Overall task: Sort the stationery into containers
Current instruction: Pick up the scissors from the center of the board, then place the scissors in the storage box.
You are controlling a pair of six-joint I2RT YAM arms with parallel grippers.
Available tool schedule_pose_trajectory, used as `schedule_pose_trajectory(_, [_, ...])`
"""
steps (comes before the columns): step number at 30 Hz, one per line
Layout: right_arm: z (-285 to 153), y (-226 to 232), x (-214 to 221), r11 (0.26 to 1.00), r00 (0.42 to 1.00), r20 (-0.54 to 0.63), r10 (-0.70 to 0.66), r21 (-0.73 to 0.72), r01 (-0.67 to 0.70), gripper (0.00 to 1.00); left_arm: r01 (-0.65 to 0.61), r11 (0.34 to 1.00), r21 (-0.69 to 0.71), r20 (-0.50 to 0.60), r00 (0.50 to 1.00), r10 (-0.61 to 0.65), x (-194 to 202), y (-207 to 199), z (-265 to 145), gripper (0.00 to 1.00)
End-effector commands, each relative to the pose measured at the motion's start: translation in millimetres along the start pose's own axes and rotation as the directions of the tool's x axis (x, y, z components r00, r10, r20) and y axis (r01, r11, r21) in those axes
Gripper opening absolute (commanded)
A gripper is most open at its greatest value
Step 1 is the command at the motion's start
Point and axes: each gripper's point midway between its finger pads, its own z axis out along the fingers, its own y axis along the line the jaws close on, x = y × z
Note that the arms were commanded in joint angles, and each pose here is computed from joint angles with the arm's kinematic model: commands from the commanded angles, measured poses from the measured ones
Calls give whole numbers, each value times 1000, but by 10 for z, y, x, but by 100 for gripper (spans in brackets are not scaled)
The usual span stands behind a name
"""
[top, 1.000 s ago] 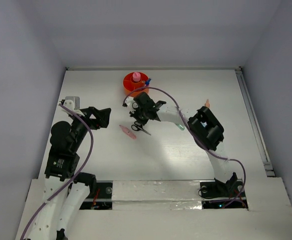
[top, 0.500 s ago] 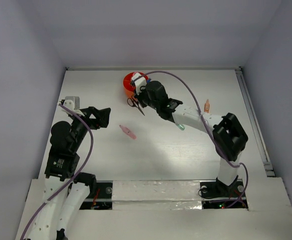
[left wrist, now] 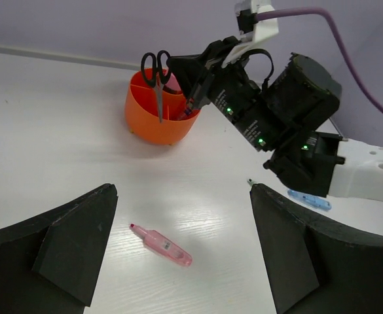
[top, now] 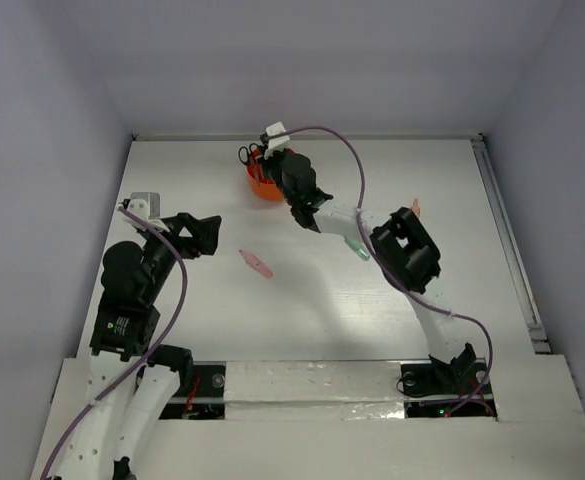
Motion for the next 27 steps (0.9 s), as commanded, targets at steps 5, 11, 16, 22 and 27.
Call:
schedule_pose_trajectory(5, [234,-251,-640,997,973,225,51,45,-63,0,-16,1000,9,11,1000,16,-41,-9,42,80])
schedule_pose_trajectory(11, [235,-246,-685,998,969,244,27,40,-38,0,-15,1000,12,10,1000,15,-40,-15,46,80])
schedule_pose_trajectory(16, [238,-268,-587,998,971,238,-28,59,15,0,-15,1000,12,8,1000,14,-36,-15,48,80])
schedule_pose_trajectory(22, [242,-264,-427,996,973,218,-73,65,60,0,-15,1000,14,11,1000,15,-41,-20,31,80])
schedule_pose_trajectory(27, [245,-253,-344,994,974,203,-98,61,87,0,-16,1000,8,19,1000,16,-59,-14,15,80])
